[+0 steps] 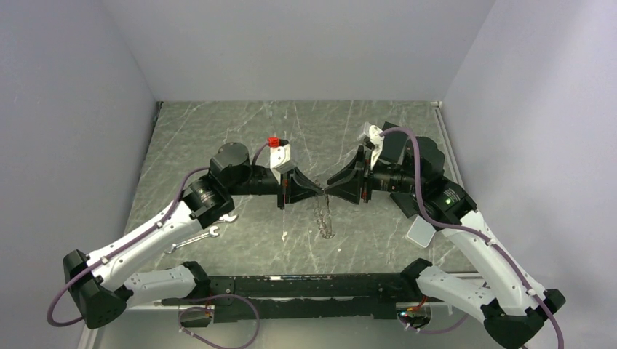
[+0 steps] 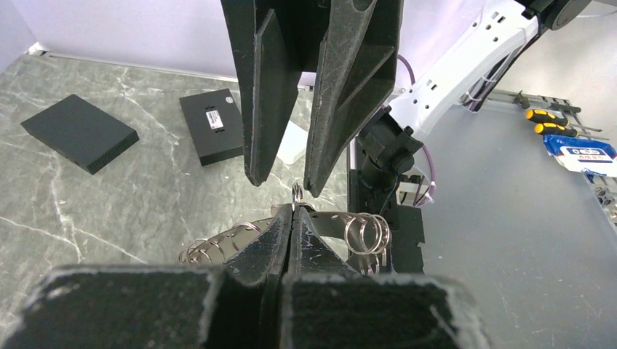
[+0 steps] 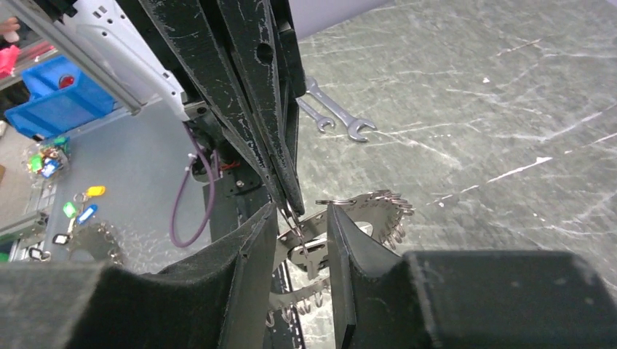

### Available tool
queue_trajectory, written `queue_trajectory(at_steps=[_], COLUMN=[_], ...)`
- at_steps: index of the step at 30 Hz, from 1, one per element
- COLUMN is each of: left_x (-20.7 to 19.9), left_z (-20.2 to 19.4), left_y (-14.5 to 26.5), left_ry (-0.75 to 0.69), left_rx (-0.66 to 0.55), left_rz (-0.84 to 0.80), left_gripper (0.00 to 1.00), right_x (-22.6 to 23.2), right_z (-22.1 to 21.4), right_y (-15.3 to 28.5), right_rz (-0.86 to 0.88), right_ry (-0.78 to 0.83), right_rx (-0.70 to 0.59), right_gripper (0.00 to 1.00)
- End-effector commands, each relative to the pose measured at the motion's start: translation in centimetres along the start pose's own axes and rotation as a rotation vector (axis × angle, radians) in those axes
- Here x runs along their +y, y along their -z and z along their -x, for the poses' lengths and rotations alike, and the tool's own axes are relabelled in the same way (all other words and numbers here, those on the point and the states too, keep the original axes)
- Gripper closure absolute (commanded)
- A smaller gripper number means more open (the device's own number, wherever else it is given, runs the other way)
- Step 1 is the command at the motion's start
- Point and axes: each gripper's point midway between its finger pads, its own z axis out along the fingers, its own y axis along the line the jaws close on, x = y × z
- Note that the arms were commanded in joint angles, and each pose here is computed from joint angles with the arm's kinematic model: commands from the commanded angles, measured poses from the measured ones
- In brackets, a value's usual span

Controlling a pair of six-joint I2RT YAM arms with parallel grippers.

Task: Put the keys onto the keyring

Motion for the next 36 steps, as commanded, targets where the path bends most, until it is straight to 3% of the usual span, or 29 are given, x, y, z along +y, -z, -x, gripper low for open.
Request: queue_trajectory(at_steps=[1,14,26,36], left_x=[-1.3,-1.2,-1.2,-1.3], left_z=[2.5,2.5,2.7,2.6], left_y=[0.5,0.5,0.7,0.8], left_ry=[-0.04,-0.039,-0.043,-0.041], left_rx=[-0.084,-0.087,-0.095,-0.095], left_rz=[-0.037,-0.034,-0.022,-0.021], left_gripper=[1.0,1.0,1.0,1.0], right_x=[1.7,2.0,2.1,2.2], right_z=[2.1,1.3,0.9,0.8], right_y=[0.1,-0.2,-0.6,-0.7], right_rz=[0.088,0.121,0.134,0.141], right_ry=[0.057,0.04,0.024,0.024], right_rx=[-0.046,-0.034,-0.012,-0.012], right_gripper=[0.66,0.8,0.76,0.84])
